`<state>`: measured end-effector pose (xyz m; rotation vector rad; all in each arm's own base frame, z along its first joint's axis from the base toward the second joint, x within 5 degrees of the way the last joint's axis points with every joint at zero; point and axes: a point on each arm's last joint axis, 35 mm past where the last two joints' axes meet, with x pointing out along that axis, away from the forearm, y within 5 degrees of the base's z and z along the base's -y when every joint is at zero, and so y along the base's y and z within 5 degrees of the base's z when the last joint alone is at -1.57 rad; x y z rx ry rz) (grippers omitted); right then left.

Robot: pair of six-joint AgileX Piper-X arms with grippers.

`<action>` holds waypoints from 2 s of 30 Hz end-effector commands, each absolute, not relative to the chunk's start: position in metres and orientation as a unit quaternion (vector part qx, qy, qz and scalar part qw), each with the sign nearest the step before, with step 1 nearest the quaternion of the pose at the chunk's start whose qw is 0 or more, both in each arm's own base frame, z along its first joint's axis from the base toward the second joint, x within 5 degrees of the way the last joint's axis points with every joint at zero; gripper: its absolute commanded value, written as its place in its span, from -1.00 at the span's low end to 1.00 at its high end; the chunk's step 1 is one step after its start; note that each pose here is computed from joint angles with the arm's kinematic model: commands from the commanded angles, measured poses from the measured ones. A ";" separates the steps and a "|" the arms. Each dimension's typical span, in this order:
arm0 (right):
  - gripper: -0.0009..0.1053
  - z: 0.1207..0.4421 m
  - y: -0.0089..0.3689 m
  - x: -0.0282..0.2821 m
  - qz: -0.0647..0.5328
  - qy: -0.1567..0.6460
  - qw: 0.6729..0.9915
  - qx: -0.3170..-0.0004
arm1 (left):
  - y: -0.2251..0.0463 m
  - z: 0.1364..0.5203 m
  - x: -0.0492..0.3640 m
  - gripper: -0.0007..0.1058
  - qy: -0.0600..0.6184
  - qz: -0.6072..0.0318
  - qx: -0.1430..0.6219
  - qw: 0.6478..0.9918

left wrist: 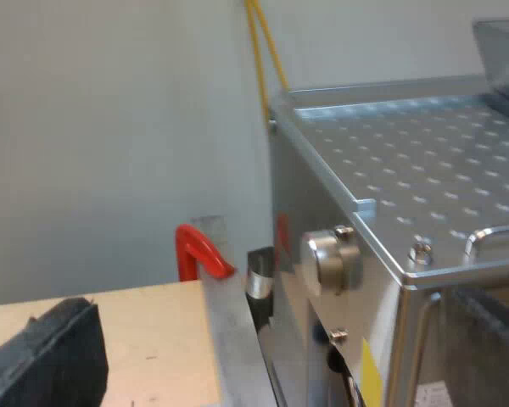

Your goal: Place mug into machine

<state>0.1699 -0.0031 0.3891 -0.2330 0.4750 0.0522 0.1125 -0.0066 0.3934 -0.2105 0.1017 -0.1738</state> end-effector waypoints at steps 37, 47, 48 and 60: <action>0.41 0.314 0.004 0.022 0.072 0.148 0.978 -0.127 | 0.000 0.342 -0.001 0.54 0.134 0.005 -0.090 0.987; 0.41 0.273 0.003 0.038 0.078 0.220 0.967 -0.104 | -0.002 0.300 0.033 0.54 0.166 -0.017 -0.094 0.982; 0.41 0.269 0.003 0.039 0.078 0.224 0.966 -0.104 | -0.002 0.297 0.034 0.54 0.170 -0.017 -0.094 0.981; 0.41 0.240 0.003 0.050 0.079 0.255 0.959 -0.095 | -0.002 0.284 0.039 0.54 0.189 -0.015 -0.094 0.977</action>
